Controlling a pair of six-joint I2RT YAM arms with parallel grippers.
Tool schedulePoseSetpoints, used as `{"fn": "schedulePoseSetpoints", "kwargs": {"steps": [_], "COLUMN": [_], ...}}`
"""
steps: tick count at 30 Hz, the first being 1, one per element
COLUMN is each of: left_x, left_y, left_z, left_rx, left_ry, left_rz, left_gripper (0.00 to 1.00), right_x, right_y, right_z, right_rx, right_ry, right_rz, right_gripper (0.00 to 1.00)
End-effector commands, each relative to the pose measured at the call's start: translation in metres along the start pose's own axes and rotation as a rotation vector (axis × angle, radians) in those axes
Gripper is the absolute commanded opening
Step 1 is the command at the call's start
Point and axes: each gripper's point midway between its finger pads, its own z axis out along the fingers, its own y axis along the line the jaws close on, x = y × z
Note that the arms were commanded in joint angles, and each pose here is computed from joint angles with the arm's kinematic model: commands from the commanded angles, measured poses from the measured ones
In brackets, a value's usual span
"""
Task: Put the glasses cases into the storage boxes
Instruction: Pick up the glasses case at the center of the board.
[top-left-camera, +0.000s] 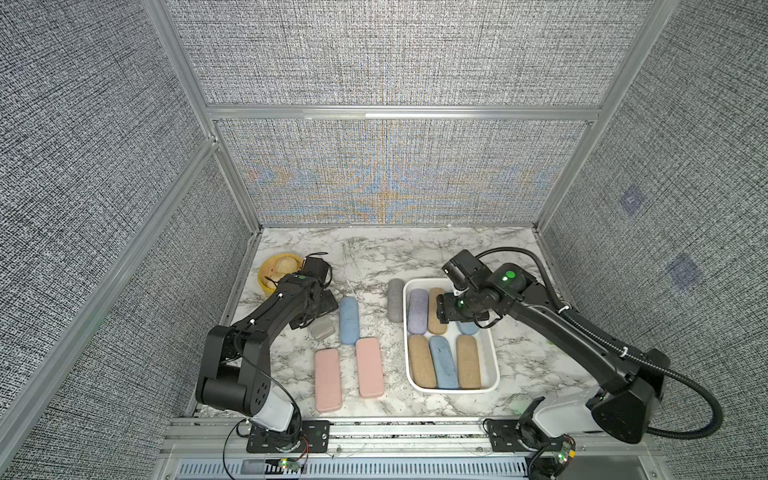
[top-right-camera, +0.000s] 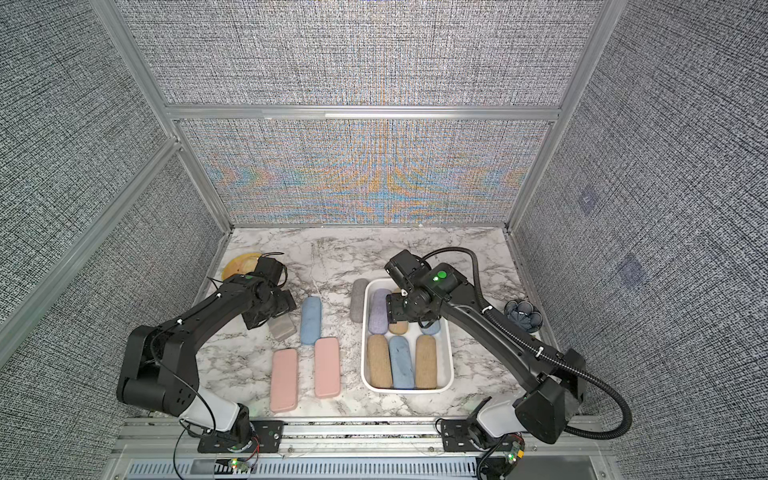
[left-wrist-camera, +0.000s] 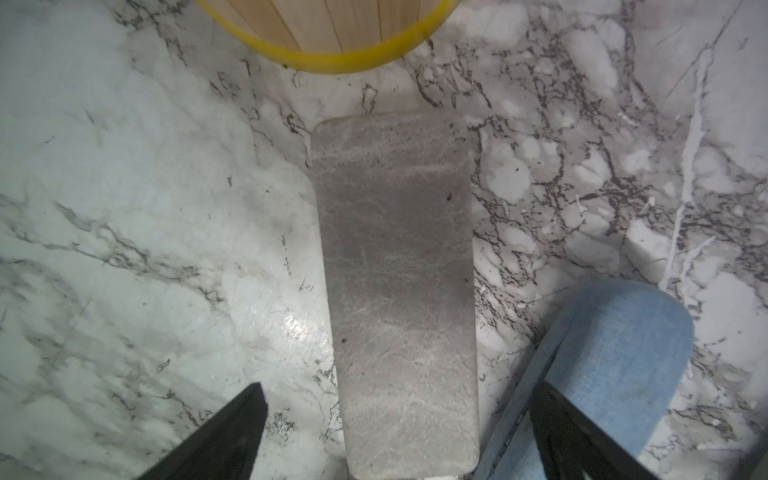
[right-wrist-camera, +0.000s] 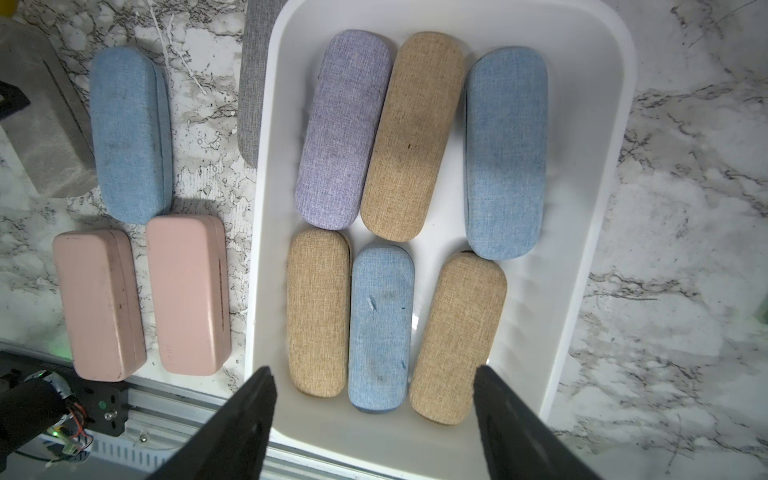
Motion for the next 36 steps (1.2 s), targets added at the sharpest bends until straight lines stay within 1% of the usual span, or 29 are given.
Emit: {"fn": "schedulePoseSetpoints", "kwargs": {"steps": [1,3,5,11,14,18,21,26,32,36], "left_x": [-0.002,0.0,0.0,0.002,0.004,0.01,0.017,0.026,0.03,0.029], "left_y": [-0.014,-0.017,-0.017,-0.013,-0.006,-0.002,0.001,0.006,0.007,0.005], "left_z": [0.007,0.012,0.015,0.02,0.02,0.019,0.022,0.032,0.045,0.047], "left_rx": [0.064,0.064,0.048,0.025,-0.011,-0.004,-0.001,-0.014,-0.025,-0.022], "left_ry": [0.041,0.088,0.108,0.115,0.125,0.126,0.148,0.181,0.215,0.219], "left_rz": [0.034,0.057,0.069,0.048,0.03,-0.001,-0.015,-0.028,-0.032,-0.036], "left_gripper": [0.92,0.91,0.91,0.92,0.92,0.91,0.87,0.86,0.78,0.75], "right_x": [-0.005,-0.006,-0.006,-0.006,-0.007,-0.007,-0.006,-0.005,-0.003,-0.003], "right_y": [-0.001,-0.001,0.0,-0.001,0.002,0.004,0.005,0.004,0.003,0.0], "right_z": [0.002,0.001,0.0,0.003,0.003,0.005,0.007,0.008,0.007,0.006], "right_rx": [0.003,-0.001,-0.009,-0.009,-0.015,-0.021,-0.023,-0.018,-0.017,-0.005], "right_ry": [-0.026,-0.032,-0.038,-0.033,-0.026,-0.022,-0.012,-0.006,-0.004,-0.003], "right_rz": [0.02,0.034,0.037,0.035,0.033,0.036,0.03,0.023,0.031,0.031], "right_gripper": [0.76,0.76,0.76,0.76,0.76,0.76,0.75,0.73,0.71,0.71]}}
